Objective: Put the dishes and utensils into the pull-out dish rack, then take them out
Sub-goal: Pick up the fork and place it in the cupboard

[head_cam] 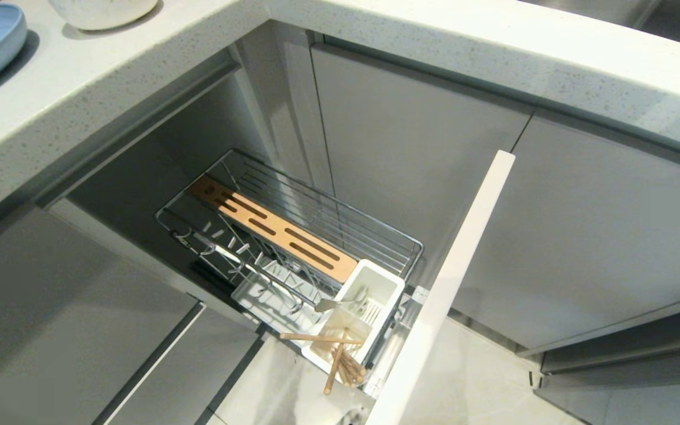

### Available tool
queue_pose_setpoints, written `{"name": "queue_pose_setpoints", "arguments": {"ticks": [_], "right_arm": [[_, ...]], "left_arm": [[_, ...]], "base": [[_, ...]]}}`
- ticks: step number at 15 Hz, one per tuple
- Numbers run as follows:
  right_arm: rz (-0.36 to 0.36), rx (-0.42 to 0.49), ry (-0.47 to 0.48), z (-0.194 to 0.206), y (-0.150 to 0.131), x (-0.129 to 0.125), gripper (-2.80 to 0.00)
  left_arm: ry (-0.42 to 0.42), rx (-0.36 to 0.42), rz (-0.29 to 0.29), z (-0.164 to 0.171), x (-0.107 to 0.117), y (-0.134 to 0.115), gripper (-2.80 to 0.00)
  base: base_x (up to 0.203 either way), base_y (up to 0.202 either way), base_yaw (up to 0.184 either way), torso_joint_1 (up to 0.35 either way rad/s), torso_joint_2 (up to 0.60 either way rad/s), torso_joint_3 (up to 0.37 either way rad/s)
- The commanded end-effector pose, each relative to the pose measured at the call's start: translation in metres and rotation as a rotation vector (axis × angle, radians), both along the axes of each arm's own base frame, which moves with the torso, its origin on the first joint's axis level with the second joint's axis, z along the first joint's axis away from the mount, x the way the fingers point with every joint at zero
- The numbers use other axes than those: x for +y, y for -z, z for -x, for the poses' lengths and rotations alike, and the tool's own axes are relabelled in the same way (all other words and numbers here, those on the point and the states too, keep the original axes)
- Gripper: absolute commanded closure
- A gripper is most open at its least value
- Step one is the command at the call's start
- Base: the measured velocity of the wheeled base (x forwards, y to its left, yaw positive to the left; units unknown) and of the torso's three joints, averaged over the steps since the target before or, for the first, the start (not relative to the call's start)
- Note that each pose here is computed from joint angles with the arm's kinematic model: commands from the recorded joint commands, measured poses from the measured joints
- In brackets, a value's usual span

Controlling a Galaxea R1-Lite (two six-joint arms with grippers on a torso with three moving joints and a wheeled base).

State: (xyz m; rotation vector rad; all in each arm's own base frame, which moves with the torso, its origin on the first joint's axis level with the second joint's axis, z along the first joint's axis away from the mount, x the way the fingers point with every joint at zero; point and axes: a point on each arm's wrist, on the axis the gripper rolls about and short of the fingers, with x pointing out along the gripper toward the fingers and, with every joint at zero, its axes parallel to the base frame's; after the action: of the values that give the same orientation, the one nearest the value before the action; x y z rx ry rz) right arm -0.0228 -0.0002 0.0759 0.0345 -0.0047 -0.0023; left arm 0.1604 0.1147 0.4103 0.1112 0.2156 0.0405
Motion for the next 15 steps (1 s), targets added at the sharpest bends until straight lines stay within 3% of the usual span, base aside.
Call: {"name": "queue_pose_setpoints", "arguments": {"ticks": [1, 12, 14, 15], "right_arm": [[0.0, -0.003, -0.001, 0.0, 0.0, 0.0, 0.0], [-0.001, -0.003, 0.001, 0.0, 0.0, 0.0, 0.0], [0.0, -0.003, 0.0, 0.0, 0.0, 0.0, 0.0], [-0.001, -0.002, 0.0, 0.0, 0.0, 0.0, 0.0]], "left_arm": [[0.003, 0.0, -0.002, 0.0, 0.0, 0.0, 0.0], [0.032, 0.004, 0.002, -0.009, 0.001, -0.001, 0.0], [0.023, 0.021, 0.051, -0.004, -0.002, 0.0, 0.0], [0.006, 0.012, 0.123, 0.0, -0.006, -0.003, 0.0]], "base": [[0.0, 0.0, 0.0, 0.0, 0.0, 0.0], [0.0, 0.0, 0.0, 0.0, 0.0, 0.0], [0.0, 0.0, 0.0, 0.0, 0.0, 0.0], [0.0, 0.0, 0.0, 0.0, 0.0, 0.0]]}}
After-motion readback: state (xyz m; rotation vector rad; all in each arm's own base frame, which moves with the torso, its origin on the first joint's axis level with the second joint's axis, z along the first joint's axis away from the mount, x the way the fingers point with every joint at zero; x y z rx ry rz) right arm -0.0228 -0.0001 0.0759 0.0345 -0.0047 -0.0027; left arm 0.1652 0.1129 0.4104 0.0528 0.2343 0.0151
